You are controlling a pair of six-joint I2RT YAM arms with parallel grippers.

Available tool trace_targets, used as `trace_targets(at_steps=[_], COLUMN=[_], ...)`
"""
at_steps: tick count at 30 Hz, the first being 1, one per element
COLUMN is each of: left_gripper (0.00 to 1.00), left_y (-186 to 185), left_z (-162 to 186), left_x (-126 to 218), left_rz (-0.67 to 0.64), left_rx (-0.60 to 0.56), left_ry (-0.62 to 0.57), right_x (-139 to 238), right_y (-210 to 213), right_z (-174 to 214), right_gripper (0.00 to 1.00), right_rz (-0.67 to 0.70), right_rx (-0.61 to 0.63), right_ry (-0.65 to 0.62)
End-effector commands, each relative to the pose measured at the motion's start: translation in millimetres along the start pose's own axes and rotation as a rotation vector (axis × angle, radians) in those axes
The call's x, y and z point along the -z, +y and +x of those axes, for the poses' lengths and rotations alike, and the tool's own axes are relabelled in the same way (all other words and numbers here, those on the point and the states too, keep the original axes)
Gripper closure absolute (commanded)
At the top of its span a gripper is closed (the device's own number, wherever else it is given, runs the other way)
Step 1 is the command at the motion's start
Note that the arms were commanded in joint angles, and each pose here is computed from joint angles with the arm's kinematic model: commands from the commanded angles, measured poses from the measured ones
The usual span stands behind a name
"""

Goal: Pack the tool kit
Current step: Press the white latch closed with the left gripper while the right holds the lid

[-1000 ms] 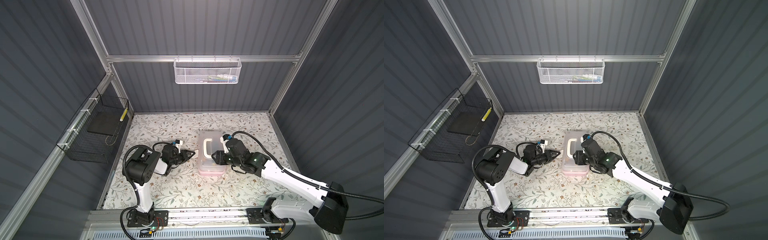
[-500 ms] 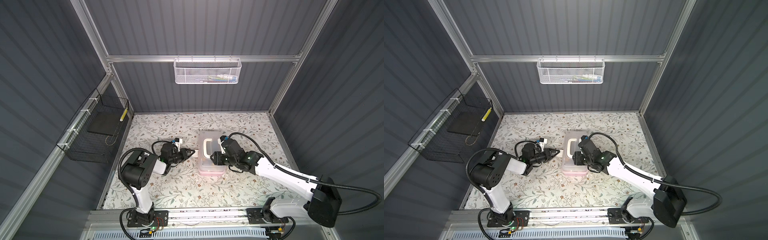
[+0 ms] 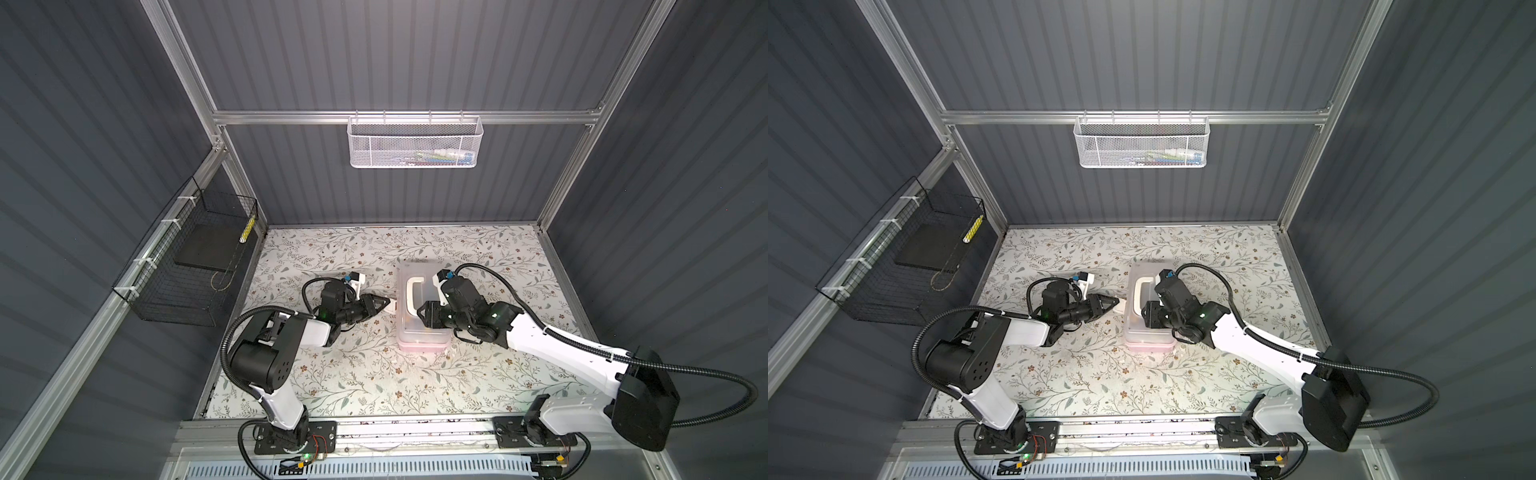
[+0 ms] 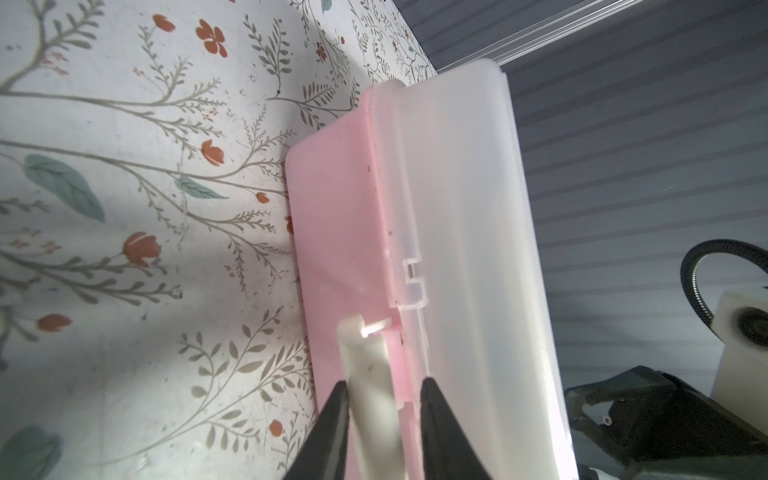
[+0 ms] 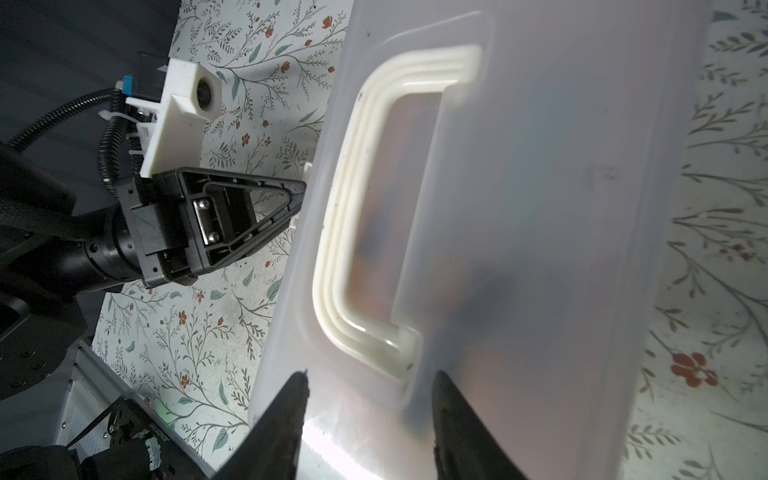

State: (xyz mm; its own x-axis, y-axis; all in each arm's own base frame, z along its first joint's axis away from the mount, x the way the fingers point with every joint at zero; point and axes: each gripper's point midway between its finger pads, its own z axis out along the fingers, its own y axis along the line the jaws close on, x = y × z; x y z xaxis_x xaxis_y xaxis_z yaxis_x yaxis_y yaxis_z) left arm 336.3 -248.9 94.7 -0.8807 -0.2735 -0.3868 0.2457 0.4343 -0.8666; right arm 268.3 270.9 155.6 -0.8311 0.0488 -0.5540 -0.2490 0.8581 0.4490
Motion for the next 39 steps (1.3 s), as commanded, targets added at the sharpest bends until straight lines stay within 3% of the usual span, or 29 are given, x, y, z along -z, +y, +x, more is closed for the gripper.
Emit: trace_targets(at_steps=[1,16,25,39], left_gripper=[0.68,0.72,0.84,0.85], left_y=[-10.9,7.0,-1.0,-29.3], left_z=[0.9,4.0,0.3,-10.9], left_x=[-5.3,-3.8,-6.1,-0.1], left_rz=[0.012,-0.202,-0.173,-0.122], left_rx=[-0.045,-0.101,-0.1,-0.113], left_ry=[0.025,0.056,0.055,0.038], right_x=[-7.6,-3.1,-5.9,-6.5], right_y=[-22.0,-21.8,-22.6,-24.3], right_z=[26.4,20.7,21.3,20.4], right_gripper=[0.5,0.5,0.5,0.49], right_rz=[0.074,0.074,0.078,0.083], right_rx=[0.001,-0.009,-0.01,-0.009], right_ry=[0.094,0.066,0.072,0.068])
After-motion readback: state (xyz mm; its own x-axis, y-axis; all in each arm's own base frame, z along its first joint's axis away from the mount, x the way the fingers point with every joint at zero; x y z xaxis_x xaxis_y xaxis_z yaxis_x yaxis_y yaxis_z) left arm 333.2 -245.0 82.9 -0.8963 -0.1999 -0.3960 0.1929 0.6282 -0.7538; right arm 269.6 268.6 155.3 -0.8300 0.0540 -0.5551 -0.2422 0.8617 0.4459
